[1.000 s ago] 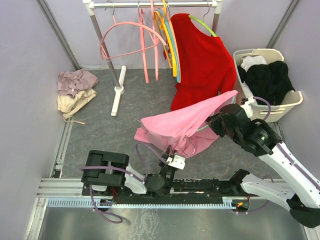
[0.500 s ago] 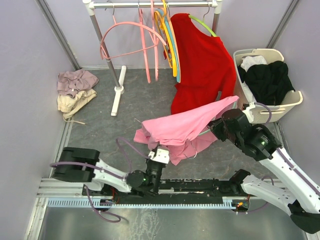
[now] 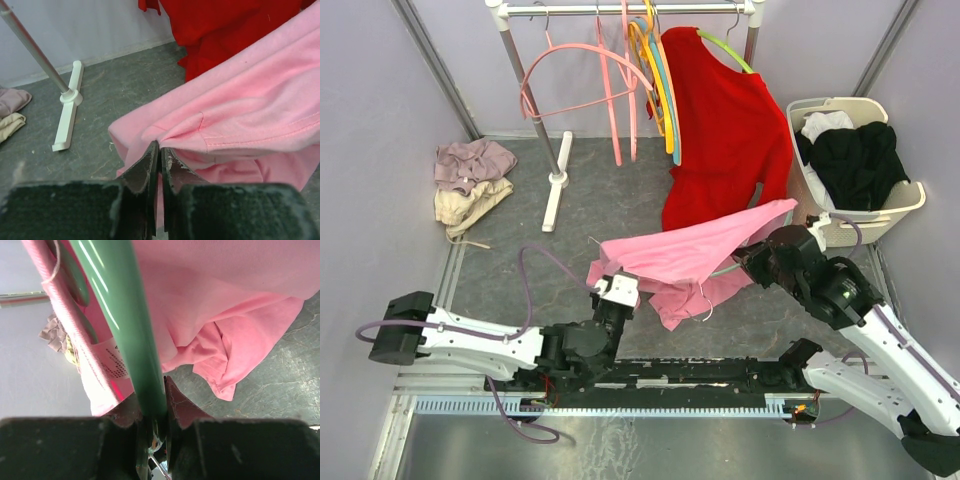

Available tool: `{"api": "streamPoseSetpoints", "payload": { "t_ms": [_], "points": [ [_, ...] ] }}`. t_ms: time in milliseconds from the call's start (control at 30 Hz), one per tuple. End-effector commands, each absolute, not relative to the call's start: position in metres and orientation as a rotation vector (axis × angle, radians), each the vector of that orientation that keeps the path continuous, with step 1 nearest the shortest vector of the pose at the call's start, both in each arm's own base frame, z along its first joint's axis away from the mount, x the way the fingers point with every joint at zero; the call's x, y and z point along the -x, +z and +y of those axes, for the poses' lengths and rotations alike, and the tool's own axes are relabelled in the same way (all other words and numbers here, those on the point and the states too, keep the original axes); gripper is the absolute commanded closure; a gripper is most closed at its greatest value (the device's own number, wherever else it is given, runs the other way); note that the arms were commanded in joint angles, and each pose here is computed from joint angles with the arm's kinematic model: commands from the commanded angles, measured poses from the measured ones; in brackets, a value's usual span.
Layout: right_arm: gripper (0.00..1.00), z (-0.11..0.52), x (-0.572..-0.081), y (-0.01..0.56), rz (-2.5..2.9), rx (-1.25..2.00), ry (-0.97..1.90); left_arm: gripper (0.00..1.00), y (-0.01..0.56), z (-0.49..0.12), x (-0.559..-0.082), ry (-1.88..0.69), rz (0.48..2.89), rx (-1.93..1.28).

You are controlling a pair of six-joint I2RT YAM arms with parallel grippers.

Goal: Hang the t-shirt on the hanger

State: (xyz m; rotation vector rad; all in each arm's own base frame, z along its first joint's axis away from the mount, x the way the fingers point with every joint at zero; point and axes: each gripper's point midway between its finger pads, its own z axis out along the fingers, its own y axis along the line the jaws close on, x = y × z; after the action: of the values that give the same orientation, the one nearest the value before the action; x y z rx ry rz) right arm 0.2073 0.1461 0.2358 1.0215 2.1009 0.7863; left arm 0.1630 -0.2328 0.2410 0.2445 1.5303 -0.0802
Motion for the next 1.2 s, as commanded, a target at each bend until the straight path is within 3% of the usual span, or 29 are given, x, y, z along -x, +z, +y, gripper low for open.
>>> {"api": "streamPoseSetpoints", "payload": {
  "t_ms": [0,300,533,733,767,867,1033,1167],
  "points": [
    [0.99,0.149,-0.214,0.246,2.046,-1.026,0.842,0.88,0.258,-0.24,-0.17,-0.065,1.546,-0.295],
    [0.99,0.153,-0.213,0.241,2.058,-1.027,0.863,0.67,0.276,-0.248,-0.22,-0.081,1.699,-0.33],
    [0.99,0.155,-0.211,0.233,2.083,-1.018,0.86,0.62,0.248,-0.245,-0.246,-0.04,1.903,-0.351],
    [0.99,0.152,-0.208,0.224,2.112,-0.981,0.822,0.56,0.268,-0.27,-0.206,-0.428,1.937,-0.427],
    [0.99,0.152,-0.208,0.222,2.119,-0.977,0.819,0.48,0.271,-0.275,-0.194,-0.492,1.934,-0.469],
    [0.99,0.155,-0.207,0.217,2.136,-0.975,0.826,0.44,0.278,-0.279,-0.159,-0.608,1.861,-0.605],
    [0.99,0.163,-0.208,0.216,2.16,-0.974,0.852,0.4,0.256,-0.279,-0.119,-0.661,1.768,-0.798],
    [0.99,0.168,-0.207,0.219,2.168,-0.975,0.886,0.38,0.243,-0.282,-0.116,-0.579,1.764,-0.806]
  ]
}}
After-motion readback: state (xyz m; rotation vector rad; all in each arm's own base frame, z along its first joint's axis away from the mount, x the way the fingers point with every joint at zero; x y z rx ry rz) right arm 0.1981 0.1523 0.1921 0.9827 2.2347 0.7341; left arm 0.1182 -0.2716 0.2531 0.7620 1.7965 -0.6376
